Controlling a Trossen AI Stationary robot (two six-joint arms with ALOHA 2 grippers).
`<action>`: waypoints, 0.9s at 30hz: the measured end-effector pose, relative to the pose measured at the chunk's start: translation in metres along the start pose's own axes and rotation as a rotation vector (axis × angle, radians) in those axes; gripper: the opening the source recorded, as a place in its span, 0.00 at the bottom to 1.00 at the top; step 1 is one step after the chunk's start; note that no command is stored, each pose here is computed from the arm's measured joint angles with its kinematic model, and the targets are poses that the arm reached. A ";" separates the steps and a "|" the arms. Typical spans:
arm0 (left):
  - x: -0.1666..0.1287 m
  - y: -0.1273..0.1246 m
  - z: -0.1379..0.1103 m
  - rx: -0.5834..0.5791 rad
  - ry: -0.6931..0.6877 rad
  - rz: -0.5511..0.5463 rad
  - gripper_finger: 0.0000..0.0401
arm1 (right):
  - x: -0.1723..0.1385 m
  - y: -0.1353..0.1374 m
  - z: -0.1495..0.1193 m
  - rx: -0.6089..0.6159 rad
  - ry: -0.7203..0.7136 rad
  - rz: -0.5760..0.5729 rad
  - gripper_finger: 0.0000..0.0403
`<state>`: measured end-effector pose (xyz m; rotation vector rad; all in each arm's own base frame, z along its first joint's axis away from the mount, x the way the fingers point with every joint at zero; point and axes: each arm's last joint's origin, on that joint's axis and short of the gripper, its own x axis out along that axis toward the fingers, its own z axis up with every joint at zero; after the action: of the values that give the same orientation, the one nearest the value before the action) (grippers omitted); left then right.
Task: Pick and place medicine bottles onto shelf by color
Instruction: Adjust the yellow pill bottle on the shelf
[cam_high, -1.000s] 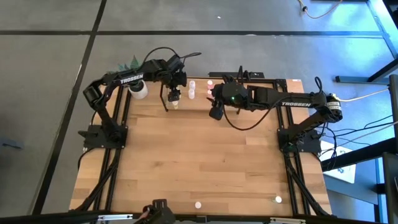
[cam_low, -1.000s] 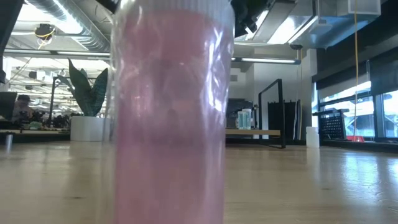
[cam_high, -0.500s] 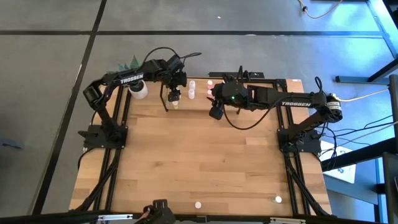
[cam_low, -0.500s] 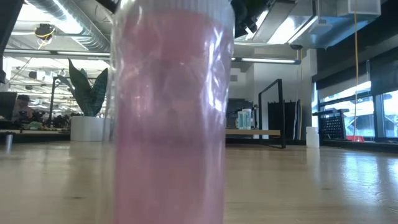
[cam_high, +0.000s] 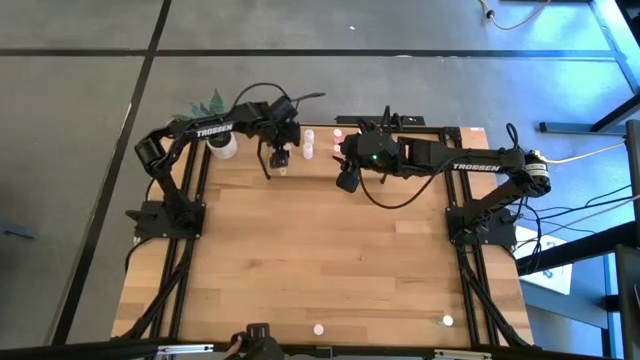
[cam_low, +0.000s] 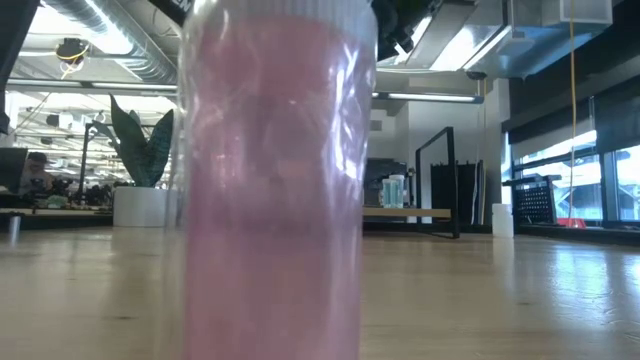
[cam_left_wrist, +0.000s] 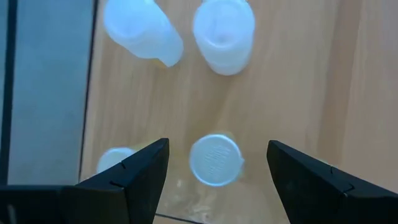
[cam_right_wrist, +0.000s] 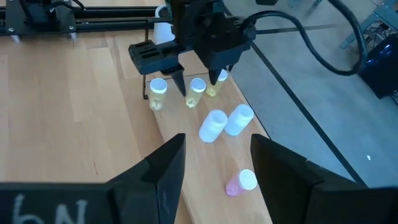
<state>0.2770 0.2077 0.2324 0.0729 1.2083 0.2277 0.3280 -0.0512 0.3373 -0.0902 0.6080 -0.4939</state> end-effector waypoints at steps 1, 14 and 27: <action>0.000 0.000 0.000 0.000 -0.005 0.005 0.66 | 0.000 0.000 0.000 0.000 0.000 0.000 0.46; 0.009 0.001 0.002 -0.001 -0.007 -0.009 0.62 | 0.000 0.000 0.000 0.000 0.000 0.000 0.46; 0.013 0.003 0.001 0.003 0.032 0.038 0.62 | 0.000 0.000 0.000 0.000 0.001 -0.008 0.46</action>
<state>0.2816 0.2136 0.2211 0.0952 1.2398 0.2616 0.3279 -0.0514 0.3373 -0.0928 0.6086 -0.5017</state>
